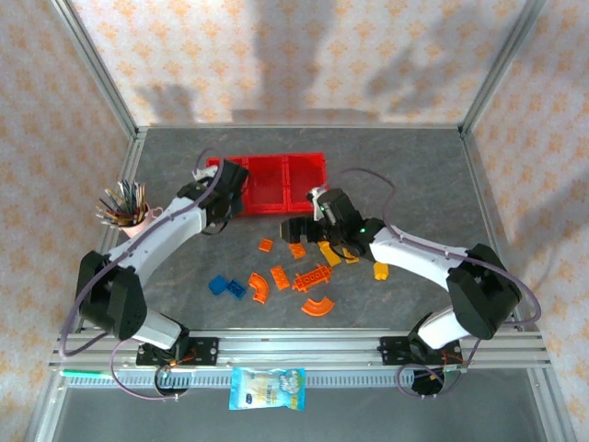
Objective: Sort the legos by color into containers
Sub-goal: Pick up the lego from the bottom-left of the table.
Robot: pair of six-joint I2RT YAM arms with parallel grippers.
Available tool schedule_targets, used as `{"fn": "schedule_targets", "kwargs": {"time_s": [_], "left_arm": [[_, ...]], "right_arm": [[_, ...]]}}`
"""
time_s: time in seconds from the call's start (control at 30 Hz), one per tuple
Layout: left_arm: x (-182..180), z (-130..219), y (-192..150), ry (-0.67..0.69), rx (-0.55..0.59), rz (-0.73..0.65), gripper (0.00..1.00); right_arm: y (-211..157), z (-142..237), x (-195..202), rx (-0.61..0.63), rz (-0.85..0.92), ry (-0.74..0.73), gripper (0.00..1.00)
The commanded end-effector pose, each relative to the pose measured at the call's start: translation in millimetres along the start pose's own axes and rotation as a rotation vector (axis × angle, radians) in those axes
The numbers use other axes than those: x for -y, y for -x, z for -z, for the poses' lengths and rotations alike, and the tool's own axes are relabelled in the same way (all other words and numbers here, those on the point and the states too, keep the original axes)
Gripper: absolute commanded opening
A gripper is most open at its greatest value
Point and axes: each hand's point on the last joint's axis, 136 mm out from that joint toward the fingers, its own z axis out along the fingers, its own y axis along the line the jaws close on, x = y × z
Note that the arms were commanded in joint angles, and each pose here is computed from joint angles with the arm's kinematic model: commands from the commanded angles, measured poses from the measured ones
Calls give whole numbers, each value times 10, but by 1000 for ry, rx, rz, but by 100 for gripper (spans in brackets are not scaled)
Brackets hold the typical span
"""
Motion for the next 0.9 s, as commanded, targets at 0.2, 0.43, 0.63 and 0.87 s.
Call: {"fn": "schedule_targets", "kwargs": {"time_s": [0.2, 0.43, 0.63, 0.87], "left_arm": [[-474, 132, -818, -8, -117, 151, 57], [-757, 107, -1146, 19, -161, 187, 65], [-890, 6, -1369, 44, -212, 181, 72], [-997, -122, -1626, 31, -262, 179, 75]], "right_arm": [[-473, 48, -291, -15, 105, 116, 100], [-521, 43, -384, 38, 87, 129, 100], [-493, -40, -367, 48, 59, 80, 100], [-483, -112, -374, 39, 29, 49, 100]]}}
